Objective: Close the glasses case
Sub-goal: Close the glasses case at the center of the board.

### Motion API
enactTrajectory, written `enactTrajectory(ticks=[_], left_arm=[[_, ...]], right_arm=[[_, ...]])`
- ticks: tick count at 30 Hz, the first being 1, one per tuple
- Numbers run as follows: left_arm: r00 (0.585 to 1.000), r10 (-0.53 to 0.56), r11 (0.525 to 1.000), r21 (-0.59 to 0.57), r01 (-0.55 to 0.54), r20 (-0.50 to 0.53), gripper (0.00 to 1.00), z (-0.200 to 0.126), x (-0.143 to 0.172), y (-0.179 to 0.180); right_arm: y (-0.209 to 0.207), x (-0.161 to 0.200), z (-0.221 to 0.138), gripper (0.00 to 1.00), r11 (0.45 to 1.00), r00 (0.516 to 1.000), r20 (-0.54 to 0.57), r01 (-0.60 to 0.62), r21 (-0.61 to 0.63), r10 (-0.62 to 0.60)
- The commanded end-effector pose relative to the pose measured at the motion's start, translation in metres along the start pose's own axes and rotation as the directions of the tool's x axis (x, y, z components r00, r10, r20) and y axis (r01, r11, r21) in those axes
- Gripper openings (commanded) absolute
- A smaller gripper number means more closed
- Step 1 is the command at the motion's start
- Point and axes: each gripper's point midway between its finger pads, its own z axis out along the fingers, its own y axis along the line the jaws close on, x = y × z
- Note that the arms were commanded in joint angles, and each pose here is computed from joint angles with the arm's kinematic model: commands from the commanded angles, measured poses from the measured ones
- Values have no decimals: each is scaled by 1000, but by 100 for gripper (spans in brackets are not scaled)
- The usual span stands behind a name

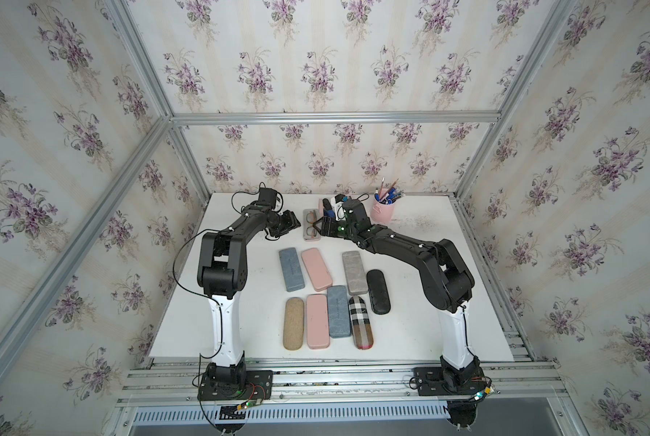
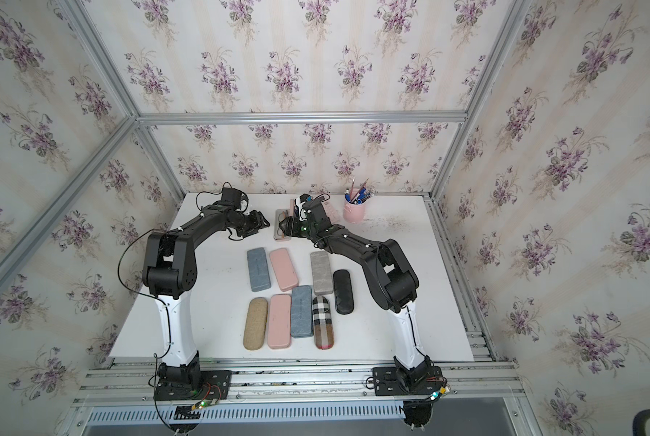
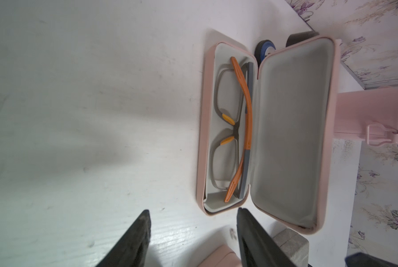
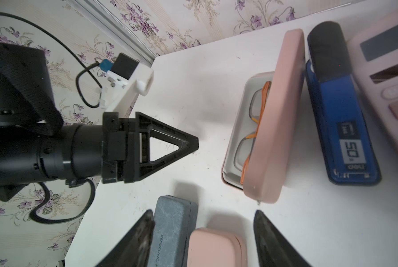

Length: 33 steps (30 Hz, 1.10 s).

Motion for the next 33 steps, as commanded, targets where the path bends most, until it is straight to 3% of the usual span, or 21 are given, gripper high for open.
enactTrajectory(ticks=[1,17,18,30,33], left_arm=[[1000,-15,1000,2,15,-14,62,6,0,0],[999,-20,1000,-21,19,-48,56,49,-11,-1],[999,-19,1000,-20,18,-50,52,51,-12,-2],[999,-7,998,-57,4,-52,39,61,-12,3],[998,-1,998,-58,-2,-55,36,63,-12,2]], right_arm=[[-13,-4,5,67,999,1000,5,1,34,-1],[-37,-14,31,61,1000,1000,-9,-26,9,26],[-37,-14,33,60,1000,1000,-9,-25,2,25],[-43,-7,47,55,999,999,-24,-41,-14,41],[-64,-20,41,55,998,998,5,-64,7,64]])
